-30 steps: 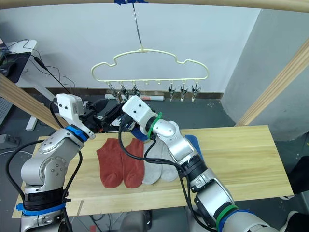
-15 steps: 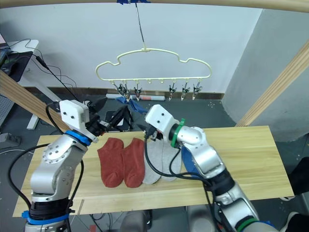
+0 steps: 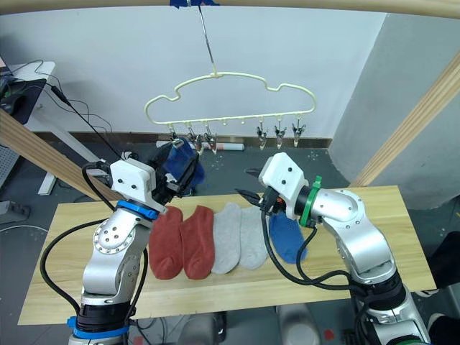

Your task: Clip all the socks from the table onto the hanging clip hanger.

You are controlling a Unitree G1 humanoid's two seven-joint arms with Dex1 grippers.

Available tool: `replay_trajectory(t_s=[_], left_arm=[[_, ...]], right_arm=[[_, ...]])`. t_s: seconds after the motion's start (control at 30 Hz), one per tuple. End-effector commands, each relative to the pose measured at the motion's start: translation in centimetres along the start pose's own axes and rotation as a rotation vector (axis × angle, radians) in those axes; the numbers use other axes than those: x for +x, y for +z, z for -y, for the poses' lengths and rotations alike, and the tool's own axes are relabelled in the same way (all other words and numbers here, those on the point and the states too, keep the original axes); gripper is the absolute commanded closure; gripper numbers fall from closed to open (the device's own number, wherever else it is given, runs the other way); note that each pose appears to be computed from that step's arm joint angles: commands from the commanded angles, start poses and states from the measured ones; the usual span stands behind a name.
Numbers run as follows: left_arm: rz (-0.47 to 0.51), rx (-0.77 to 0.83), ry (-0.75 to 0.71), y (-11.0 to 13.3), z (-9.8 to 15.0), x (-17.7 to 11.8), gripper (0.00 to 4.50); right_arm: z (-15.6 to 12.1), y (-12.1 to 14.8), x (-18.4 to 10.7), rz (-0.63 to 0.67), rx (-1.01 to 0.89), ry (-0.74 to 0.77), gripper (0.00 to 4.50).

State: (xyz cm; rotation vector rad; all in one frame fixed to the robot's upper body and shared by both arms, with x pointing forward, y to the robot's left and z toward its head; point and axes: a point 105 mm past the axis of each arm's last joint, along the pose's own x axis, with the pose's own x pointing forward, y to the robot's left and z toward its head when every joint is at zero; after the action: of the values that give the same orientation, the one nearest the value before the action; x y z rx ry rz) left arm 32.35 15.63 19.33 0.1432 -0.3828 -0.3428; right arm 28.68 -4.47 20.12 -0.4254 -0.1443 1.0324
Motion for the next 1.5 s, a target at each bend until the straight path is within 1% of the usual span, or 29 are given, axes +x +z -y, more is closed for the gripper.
replay_trajectory(t_s=[0.03, 0.2, 0.4, 0.6, 0.8, 1.17, 1.4, 1.5], left_arm=[[0.04, 0.02, 0.008, 0.6, 0.1, 0.1, 1.85], [0.018, 0.009, 0.05, -0.5, -0.3, 0.5, 1.85], [0.045, 0.011, 0.079, -0.6, -0.8, 2.0, 1.85], [0.071, -0.003, 0.041, -0.6, 0.0, 3.2, 1.85], [0.08, -0.006, 0.043, -0.6, 0.1, 3.5, 1.85], [0.108, -0.007, 0.129, 0.0, -1.0, 4.1, 1.85], [0.109, -0.016, 0.137, 0.0, -0.9, 3.9, 1.85], [0.112, -0.023, 0.161, 0.2, -1.3, 4.1, 1.85]], right_arm=[[0.3, 1.3, -0.8, 0.038, -0.024, -0.026, 2.33], [1.0, 1.2, -1.3, 0.031, -0.016, -0.054, 2.33], [1.2, 1.4, -1.9, 0.033, -0.017, -0.059, 2.33], [1.6, 1.6, -2.4, 0.031, -0.023, -0.079, 2.33], [1.7, 1.5, -2.5, 0.025, -0.021, -0.087, 2.33], [1.8, 1.2, -2.8, 0.015, -0.019, -0.091, 2.33], [1.8, 1.2, -2.7, 0.016, -0.018, -0.088, 2.33], [1.8, 1.2, -2.7, 0.016, -0.019, -0.089, 2.33]])
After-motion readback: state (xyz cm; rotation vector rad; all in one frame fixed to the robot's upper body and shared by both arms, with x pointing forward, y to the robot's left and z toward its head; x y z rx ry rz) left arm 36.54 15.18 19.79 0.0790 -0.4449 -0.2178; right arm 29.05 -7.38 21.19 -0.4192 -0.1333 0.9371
